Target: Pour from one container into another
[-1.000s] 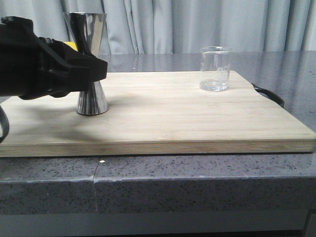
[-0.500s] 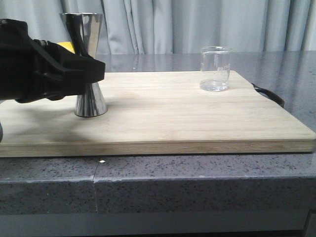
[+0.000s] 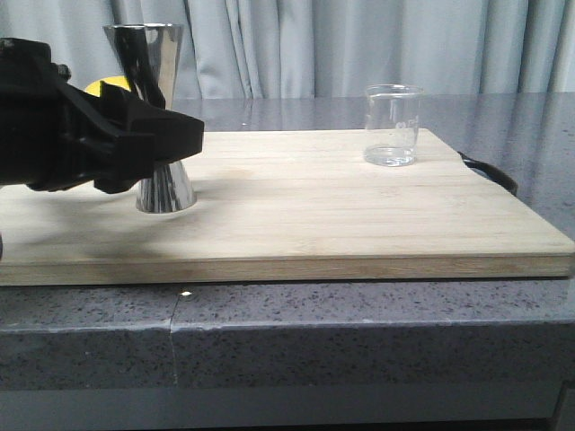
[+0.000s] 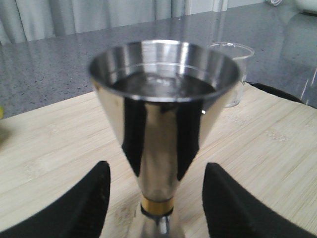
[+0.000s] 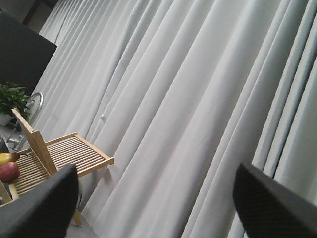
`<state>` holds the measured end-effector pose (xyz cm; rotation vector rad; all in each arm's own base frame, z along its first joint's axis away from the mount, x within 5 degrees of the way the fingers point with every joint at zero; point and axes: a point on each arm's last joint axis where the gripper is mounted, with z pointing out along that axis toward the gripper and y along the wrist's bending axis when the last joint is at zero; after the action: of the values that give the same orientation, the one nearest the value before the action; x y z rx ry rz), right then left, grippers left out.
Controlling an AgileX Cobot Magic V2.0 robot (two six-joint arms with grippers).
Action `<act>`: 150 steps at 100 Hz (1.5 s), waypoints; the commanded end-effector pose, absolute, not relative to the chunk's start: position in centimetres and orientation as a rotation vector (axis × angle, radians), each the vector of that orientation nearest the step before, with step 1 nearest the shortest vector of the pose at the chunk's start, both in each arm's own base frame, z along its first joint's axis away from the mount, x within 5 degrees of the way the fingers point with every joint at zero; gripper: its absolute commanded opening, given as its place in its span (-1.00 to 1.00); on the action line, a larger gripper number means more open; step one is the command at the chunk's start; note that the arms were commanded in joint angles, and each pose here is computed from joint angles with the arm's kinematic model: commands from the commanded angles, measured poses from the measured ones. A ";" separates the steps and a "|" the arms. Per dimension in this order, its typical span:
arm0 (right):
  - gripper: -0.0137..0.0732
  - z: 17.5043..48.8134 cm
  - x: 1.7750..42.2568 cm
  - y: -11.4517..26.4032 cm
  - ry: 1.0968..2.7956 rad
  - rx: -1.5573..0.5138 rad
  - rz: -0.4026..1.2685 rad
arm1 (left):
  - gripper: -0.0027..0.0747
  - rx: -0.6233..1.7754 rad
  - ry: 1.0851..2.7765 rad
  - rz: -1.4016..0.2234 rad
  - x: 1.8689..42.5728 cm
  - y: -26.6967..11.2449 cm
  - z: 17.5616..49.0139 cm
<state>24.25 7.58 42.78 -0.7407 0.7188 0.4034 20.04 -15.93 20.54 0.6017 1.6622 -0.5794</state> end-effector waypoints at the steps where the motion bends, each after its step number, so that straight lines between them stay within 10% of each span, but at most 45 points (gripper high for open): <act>1: 0.64 44.8 23.1 7.3 0.628 -0.706 0.405 | 0.15 0.587 1.537 -0.586 20.1 -16.0 22.4; 108: 0.64 44.4 24.0 7.0 0.731 -0.677 0.353 | 0.32 0.575 1.740 -0.502 15.8 -12.0 26.5; 150: 0.63 45.4 23.6 0.8 1.132 -0.318 -0.021 | 0.32 0.313 1.334 -0.238 11.2 -4.3 36.6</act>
<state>26.49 1.76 42.19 -0.3993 1.1932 0.0397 11.99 -5.77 33.09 0.4162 1.4813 -0.2841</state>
